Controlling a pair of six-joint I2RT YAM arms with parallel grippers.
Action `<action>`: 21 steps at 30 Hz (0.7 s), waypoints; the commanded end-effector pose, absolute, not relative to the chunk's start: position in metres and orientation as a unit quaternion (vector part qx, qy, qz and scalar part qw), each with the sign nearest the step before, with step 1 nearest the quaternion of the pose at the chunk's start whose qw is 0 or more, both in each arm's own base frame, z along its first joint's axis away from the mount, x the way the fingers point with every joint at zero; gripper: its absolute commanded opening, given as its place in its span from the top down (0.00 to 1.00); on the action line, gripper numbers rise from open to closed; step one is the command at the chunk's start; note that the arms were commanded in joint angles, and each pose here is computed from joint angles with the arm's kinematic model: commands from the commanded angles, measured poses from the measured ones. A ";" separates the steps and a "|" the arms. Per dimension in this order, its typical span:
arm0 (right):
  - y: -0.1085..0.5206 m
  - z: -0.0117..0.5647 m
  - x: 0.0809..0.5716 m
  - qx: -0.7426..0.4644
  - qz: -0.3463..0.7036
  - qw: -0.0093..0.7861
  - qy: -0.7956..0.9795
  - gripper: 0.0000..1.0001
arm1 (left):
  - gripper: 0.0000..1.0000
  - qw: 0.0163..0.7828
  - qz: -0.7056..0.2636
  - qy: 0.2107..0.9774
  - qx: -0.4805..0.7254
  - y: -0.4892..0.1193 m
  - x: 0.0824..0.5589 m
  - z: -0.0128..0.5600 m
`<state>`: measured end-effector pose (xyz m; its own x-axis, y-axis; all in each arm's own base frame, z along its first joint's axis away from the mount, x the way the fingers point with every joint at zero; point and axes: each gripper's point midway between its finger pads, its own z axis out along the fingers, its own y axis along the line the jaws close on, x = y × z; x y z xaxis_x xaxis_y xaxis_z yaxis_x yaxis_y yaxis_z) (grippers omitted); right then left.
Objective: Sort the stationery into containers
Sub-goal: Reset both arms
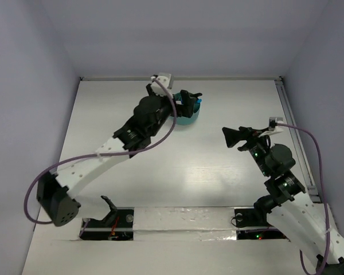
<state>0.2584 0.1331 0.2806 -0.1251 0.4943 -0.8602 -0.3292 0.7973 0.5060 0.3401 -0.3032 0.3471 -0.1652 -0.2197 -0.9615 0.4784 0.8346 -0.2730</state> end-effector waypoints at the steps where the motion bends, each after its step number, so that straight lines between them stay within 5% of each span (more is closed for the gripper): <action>1: 0.117 0.309 0.256 0.095 0.298 0.679 0.665 0.00 | 0.01 0.669 -0.281 0.687 0.040 -0.270 0.325 0.363; 16: 0.045 0.401 0.199 0.122 0.229 0.784 0.564 0.00 | 0.01 0.698 -0.299 0.643 -0.102 -0.118 0.219 0.370; 21: 0.051 0.393 0.205 0.121 0.236 0.779 0.568 0.00 | 0.01 0.720 -0.311 0.610 -0.113 -0.088 0.194 0.389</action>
<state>0.1973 0.0516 0.3982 0.2509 0.5266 -0.8122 -0.2663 0.8442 0.4651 0.1968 -0.0980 0.3917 0.0573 -0.5906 -0.8049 0.3383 0.7700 -0.5409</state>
